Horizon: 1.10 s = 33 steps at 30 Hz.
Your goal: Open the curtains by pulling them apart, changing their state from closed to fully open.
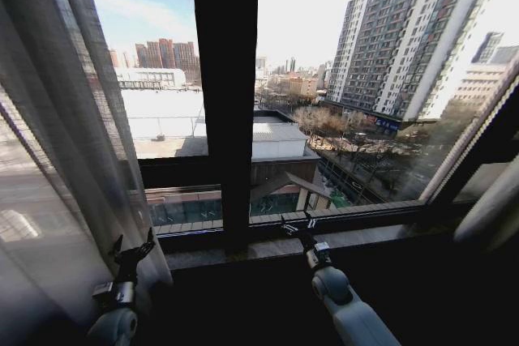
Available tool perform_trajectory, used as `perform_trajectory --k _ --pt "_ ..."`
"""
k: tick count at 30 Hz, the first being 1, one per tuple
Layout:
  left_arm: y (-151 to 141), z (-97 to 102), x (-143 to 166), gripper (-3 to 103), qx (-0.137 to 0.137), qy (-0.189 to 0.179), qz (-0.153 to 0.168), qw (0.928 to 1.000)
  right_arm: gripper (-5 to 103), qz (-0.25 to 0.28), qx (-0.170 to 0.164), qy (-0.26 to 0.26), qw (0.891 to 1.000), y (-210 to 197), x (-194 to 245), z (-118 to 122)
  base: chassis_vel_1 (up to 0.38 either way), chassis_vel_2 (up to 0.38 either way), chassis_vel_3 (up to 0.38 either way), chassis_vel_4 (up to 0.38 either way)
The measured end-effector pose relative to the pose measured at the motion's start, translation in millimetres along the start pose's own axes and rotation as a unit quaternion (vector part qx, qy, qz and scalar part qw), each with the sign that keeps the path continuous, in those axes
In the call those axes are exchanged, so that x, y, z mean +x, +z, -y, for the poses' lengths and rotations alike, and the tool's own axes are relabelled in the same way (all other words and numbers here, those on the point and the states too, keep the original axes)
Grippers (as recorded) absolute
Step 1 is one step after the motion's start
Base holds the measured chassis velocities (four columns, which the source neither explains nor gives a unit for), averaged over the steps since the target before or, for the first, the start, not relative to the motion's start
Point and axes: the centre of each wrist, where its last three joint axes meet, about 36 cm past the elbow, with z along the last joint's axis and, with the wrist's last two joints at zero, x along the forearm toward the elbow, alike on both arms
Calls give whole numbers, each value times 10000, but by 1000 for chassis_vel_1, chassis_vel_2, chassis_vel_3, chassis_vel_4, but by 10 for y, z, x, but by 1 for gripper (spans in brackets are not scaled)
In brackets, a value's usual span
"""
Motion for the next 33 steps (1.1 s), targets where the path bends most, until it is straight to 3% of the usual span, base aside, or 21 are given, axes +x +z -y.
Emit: perform_trajectory --k 33 --pt "1 2 0 100 1 3 -1 10000 100 0 0 2 10000 0 0 1 -5 -8 3 4"
